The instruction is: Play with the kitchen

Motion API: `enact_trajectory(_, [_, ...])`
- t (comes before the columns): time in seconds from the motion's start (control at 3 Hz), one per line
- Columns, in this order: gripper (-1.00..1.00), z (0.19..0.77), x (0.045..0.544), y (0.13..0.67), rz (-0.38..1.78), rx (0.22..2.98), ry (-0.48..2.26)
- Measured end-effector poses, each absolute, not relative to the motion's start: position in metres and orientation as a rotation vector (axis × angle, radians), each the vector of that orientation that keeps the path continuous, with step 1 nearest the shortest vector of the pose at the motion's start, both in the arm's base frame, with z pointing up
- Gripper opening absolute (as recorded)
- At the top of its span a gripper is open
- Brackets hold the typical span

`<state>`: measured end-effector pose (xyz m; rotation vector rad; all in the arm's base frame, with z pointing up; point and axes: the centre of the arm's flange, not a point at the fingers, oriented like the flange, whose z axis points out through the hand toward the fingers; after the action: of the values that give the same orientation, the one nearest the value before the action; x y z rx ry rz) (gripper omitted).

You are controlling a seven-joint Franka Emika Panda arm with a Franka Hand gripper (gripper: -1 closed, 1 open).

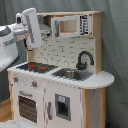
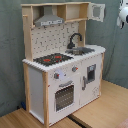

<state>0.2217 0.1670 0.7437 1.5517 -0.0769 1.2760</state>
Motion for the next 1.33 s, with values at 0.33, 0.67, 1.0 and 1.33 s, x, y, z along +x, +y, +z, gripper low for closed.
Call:
enact_trajectory(0.33, [1.0, 0.742, 0.23, 0.156, 1.317, 1.586, -0.077])
enact_trajectory(0.67, [-1.0, 0.742, 0.232, 0.153, 1.325, 1.594, -0.077])
enact_trajectory(1.0, [-1.0, 0.742, 0.233, 0.15, 1.334, 1.601, -0.077])
enact_trajectory(1.33, [-1.0, 0.746, 0.242, 0.133, 1.392, 1.65, -0.075])
